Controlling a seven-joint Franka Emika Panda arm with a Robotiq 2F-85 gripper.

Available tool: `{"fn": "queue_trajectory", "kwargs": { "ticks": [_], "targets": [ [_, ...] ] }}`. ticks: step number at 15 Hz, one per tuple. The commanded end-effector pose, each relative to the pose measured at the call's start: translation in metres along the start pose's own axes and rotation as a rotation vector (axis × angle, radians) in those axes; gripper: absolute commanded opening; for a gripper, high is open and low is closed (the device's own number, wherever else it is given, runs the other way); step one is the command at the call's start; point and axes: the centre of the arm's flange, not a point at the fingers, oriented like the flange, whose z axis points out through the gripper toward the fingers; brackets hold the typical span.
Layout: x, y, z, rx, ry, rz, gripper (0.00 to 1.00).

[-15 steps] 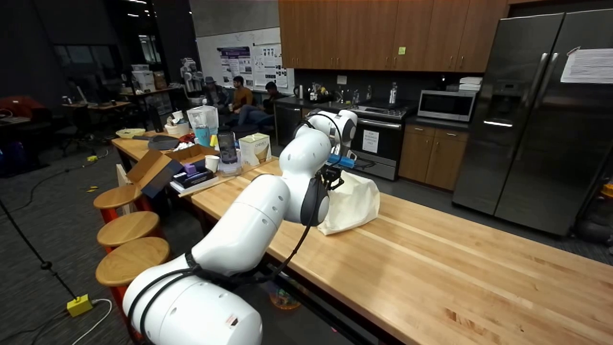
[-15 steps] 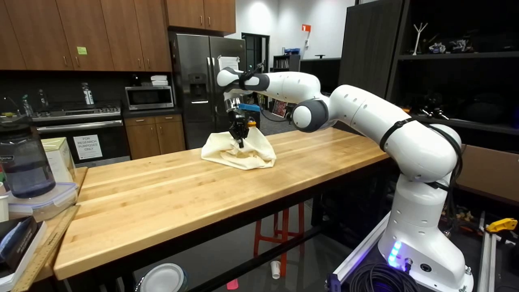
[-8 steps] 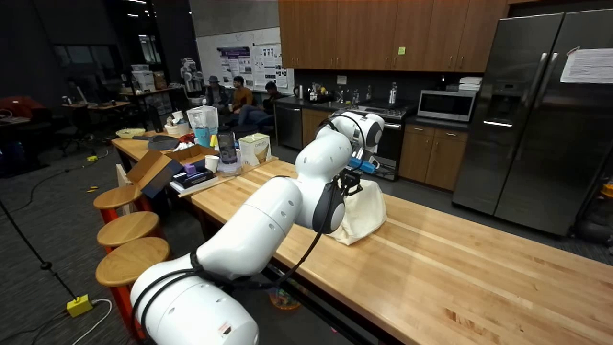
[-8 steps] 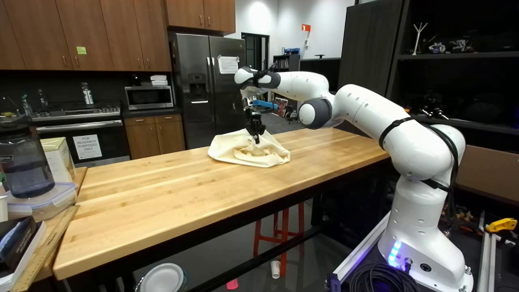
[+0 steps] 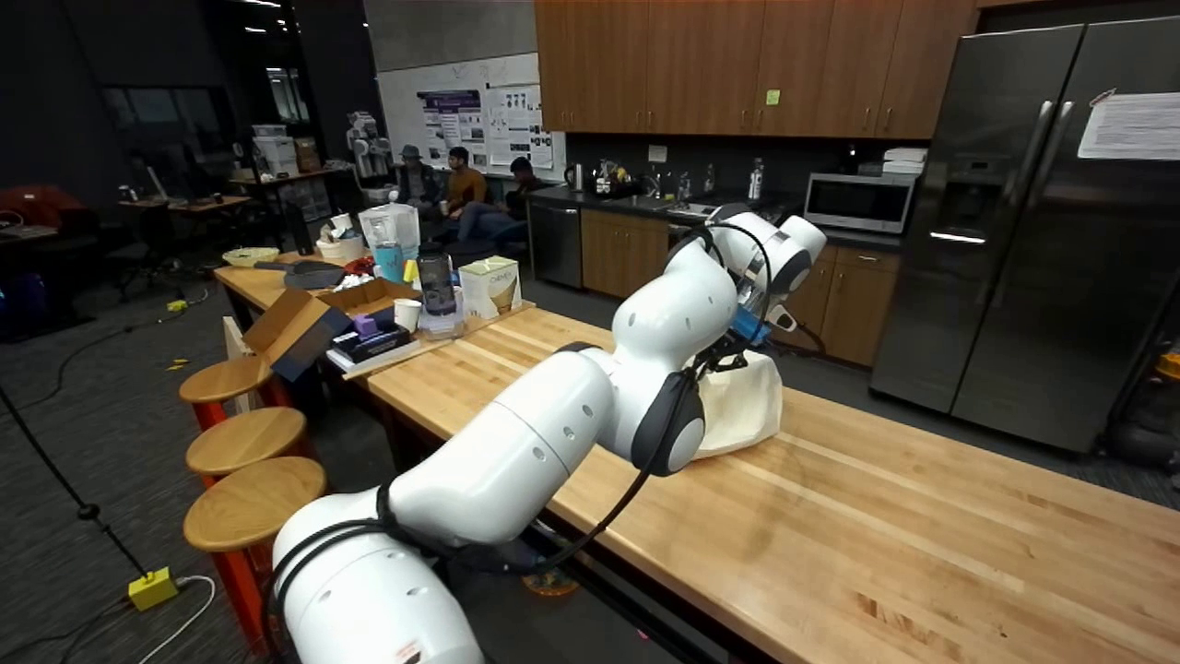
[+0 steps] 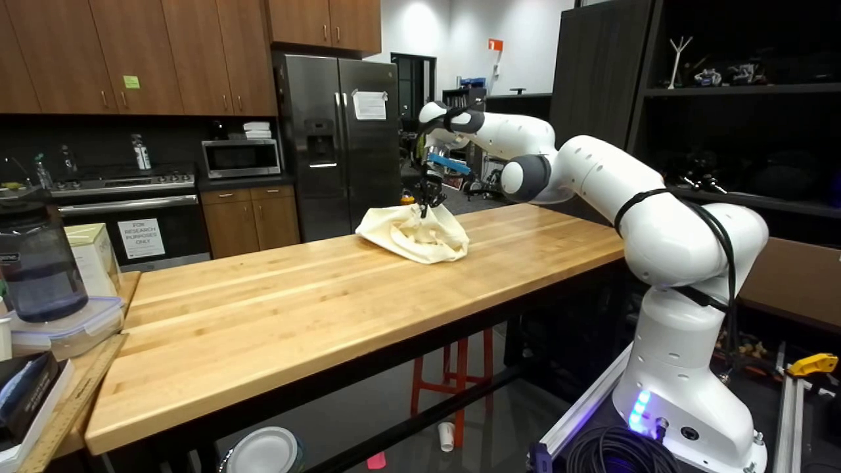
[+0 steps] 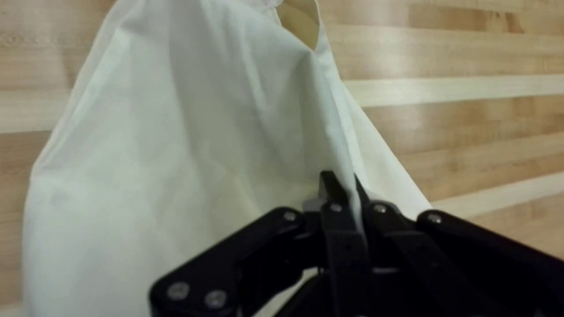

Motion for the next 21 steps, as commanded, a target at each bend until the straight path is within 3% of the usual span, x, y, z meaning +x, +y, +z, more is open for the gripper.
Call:
{"fn": "queue_trajectory", "kwargs": {
  "ticks": [1,4,6,13,16,21],
  "targets": [
    [-0.022,0.025,-0.017,0.075,0.132,0.136,0.01],
    [-0.012,0.031,-0.031,0.089,0.236,0.209,0.01],
    [-0.001,0.017,-0.025,0.065,0.221,0.199,0.01],
    [0.026,-0.058,0.061,-0.065,-0.047,0.112,0.01],
    [0.021,-0.081,0.095,-0.137,-0.148,0.094,0.01],
    [0.004,-0.122,0.118,-0.235,-0.245,-0.007,0.01]
  ]
}}
